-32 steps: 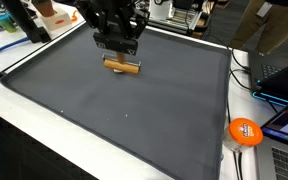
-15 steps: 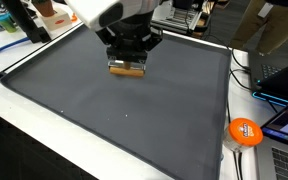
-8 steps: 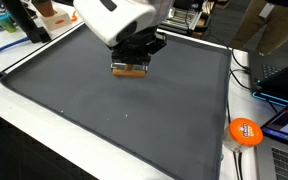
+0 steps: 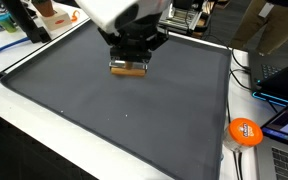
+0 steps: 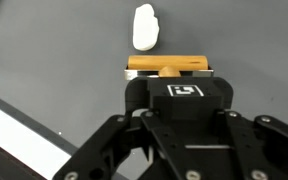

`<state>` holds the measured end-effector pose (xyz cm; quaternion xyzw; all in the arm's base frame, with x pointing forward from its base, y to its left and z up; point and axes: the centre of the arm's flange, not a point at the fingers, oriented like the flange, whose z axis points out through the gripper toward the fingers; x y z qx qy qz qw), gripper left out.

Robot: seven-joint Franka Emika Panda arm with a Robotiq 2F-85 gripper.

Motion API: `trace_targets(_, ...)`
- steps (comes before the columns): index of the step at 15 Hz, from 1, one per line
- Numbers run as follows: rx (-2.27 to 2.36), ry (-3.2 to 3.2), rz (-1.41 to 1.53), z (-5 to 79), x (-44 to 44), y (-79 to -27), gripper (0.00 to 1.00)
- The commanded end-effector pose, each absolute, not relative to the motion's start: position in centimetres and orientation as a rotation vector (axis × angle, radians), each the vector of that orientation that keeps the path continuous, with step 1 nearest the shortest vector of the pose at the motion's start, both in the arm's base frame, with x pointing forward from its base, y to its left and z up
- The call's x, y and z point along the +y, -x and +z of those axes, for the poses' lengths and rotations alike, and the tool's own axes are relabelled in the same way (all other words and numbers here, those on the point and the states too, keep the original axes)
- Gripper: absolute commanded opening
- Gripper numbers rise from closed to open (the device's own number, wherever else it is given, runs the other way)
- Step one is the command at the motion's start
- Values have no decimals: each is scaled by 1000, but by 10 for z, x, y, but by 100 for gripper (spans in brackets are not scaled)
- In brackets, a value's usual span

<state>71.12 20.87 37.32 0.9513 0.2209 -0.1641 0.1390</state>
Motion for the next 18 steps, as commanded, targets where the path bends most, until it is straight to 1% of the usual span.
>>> trace_targets(1, 461, -2859, -471, 410, 181, -715, 22)
trace_targets(7, 80, -3054, -458, 433, 124, -714, 22)
trace_targets(13, -298, -3109, -455, 441, 84, -690, 22)
trace_targets(18, -605, -3041, -475, 449, 40, -661, 22)
